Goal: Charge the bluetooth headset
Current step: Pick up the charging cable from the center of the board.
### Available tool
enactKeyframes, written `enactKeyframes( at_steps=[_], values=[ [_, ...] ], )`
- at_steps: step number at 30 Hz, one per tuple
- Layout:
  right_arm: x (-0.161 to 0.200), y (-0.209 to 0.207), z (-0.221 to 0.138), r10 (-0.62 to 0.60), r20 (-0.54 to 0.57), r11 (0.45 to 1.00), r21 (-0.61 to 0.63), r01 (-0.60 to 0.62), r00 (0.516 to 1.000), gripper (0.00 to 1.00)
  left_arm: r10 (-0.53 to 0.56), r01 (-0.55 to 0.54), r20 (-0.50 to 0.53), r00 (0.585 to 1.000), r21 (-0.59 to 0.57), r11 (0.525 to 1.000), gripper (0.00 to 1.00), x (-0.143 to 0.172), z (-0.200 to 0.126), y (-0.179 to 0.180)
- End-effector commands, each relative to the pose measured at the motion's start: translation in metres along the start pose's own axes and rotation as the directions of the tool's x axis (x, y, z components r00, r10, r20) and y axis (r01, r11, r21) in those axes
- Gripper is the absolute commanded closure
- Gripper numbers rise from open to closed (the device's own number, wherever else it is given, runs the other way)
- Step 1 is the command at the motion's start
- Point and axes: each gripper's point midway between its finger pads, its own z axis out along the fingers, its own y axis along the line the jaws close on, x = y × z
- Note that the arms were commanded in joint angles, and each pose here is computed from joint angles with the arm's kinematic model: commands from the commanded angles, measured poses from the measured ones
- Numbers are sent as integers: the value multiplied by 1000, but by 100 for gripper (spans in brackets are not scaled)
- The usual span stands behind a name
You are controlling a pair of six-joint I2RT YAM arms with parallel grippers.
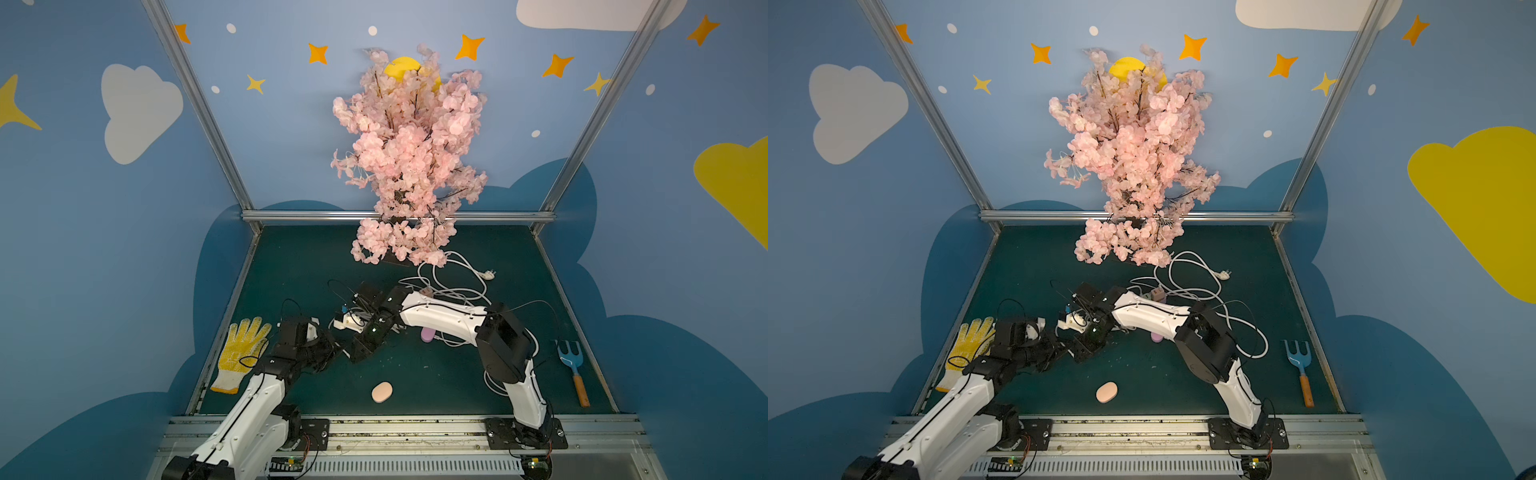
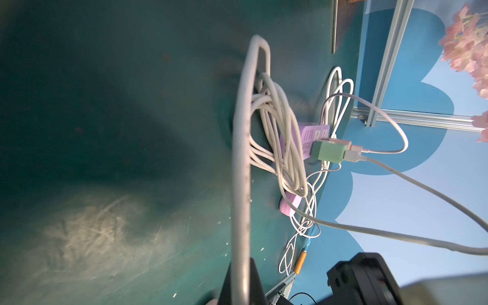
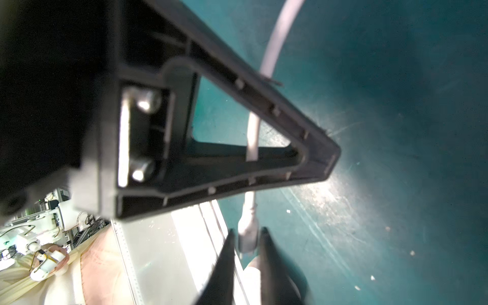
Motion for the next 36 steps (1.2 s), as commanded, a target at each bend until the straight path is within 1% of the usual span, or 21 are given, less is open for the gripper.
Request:
enactKeyframes(
  at_steps=[1, 3, 5, 8, 12, 15, 17, 21, 25, 26, 28, 29, 32, 36],
  values=[
    [-7, 20, -20, -15, 62, 996, -87, 20, 998, 65, 81, -82, 13, 997, 73, 994, 96, -4, -4, -25],
    [-11, 25, -31, 3, 98, 991, -135, 10, 995, 61, 135, -137, 22, 991, 127, 982, 97, -5, -6, -38],
    [-13, 30, -43, 10, 132, 985, -172, 13, 991, 60, 173, -175, 27, 985, 159, 972, 97, -5, -7, -47],
    [-16, 40, -63, 11, 173, 976, -215, 26, 985, 55, 237, -237, 25, 971, 213, 948, 97, -4, -10, -64],
    [-13, 45, -78, 15, 197, 974, -225, 30, 980, 49, 311, -296, 5, 950, 314, 902, 97, 0, -16, -94],
    [-14, 44, -83, 30, 228, 971, -237, 25, 973, 48, 360, -333, -3, 933, 376, 865, 96, 5, -24, -113],
    [-18, 44, -85, 42, 246, 965, -259, 24, 968, 51, 381, -345, -13, 924, 401, 849, 97, 8, -28, -121],
    [-26, 45, -88, 48, 265, 957, -287, 31, 963, 61, 402, -350, -26, 915, 440, 827, 97, 14, -34, -130],
    [-28, 45, -93, 49, 271, 956, -290, 33, 961, 63, 413, -352, -40, 910, 455, 818, 97, 18, -37, -133],
    [-27, 46, -97, 46, 274, 956, -291, 37, 961, 65, 418, -354, -44, 907, 456, 817, 97, 19, -37, -132],
    [-25, 46, -104, 44, 278, 956, -290, 41, 960, 73, 425, -357, -52, 904, 455, 816, 97, 21, -37, -132],
    [-24, 46, -109, 41, 282, 957, -287, 43, 958, 74, 426, -355, -59, 903, 456, 816, 97, 22, -37, -131],
    [-19, 42, -121, 49, 297, 960, -276, 37, 954, 75, 437, -356, -71, 897, 471, 807, 97, 25, -38, -133],
    [-14, 34, -125, 70, 292, 964, -267, 11, 954, 74, 454, -365, -73, 888, 489, 793, 97, 27, -41, -137]
  ],
)
